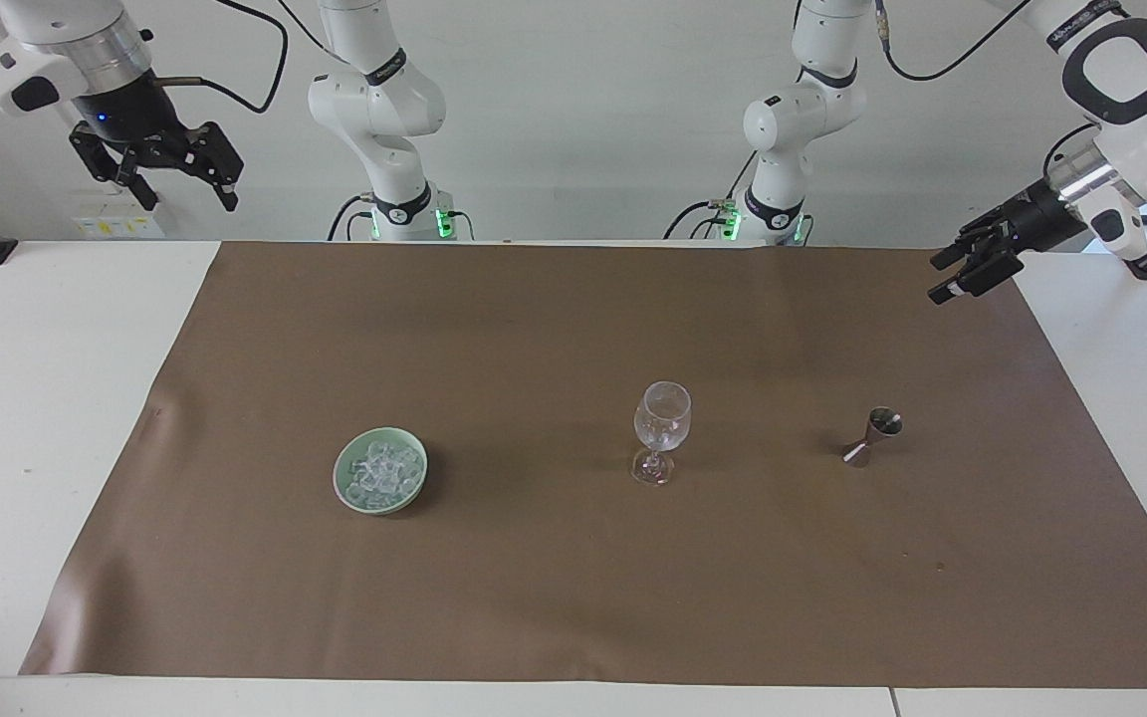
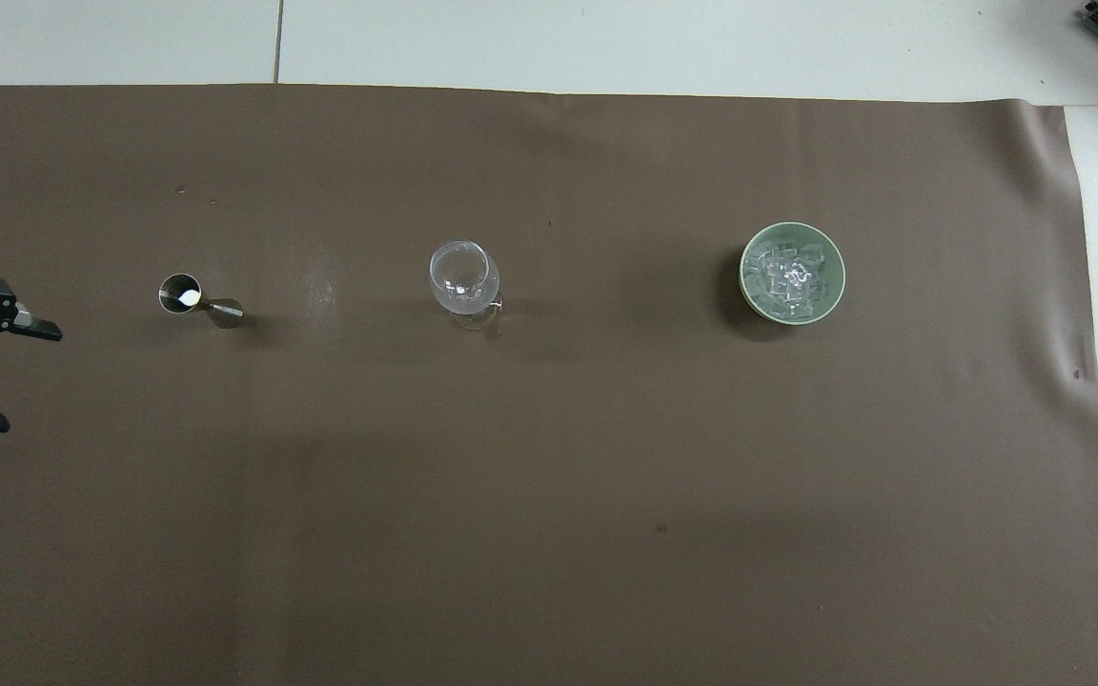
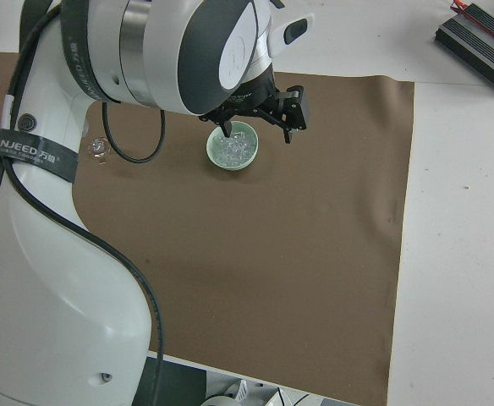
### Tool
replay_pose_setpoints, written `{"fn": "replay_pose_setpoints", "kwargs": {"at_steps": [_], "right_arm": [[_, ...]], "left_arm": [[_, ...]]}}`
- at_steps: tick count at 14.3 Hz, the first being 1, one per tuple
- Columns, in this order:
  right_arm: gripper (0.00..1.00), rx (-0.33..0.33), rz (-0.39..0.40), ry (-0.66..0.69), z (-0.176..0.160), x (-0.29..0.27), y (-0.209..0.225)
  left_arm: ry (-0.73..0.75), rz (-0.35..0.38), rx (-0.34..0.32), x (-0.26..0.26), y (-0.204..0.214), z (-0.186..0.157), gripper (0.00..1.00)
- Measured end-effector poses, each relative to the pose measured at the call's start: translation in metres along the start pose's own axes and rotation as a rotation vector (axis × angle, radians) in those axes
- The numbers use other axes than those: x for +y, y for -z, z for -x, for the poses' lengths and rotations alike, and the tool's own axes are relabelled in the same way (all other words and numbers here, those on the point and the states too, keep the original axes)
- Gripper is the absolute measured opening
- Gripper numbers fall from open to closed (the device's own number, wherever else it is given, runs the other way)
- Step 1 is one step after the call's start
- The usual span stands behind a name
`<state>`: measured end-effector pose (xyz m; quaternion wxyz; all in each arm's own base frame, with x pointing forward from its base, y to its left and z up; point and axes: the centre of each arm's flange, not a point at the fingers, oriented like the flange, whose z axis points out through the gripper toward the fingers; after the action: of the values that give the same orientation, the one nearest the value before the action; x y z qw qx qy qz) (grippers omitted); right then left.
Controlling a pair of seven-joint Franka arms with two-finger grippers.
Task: Pour wine and add ice with both arms
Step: 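Move the open left gripper toward the small silver cup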
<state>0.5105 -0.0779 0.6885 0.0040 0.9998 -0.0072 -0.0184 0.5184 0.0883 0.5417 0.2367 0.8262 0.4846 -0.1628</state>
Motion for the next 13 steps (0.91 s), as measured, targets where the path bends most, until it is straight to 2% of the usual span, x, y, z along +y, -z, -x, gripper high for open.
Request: {"fn": "replay_pose_setpoints", "kwargs": {"at_steps": [4,6,9,13], "right_arm": [[1.00,0.000,0.000,0.000,0.000,0.000,0.000],[1.00,0.000,0.000,0.000,0.000,0.000,0.000],[1.00,0.000,0.000,0.000,0.000,0.000,0.000],[1.00,0.000,0.000,0.000,0.000,0.000,0.000]], "left_arm": [[0.225,0.079,-0.024,-0.004,-0.014,-0.024,1.00],[0.310,0.125,-0.065,-0.012,-0.018,-0.035,1.00],[0.455,0.209,-0.139,-0.036,-0.025,-0.072,1.00],[0.632,0.296,-0.211,-0.047,-0.056,-0.109,1.00]]}}
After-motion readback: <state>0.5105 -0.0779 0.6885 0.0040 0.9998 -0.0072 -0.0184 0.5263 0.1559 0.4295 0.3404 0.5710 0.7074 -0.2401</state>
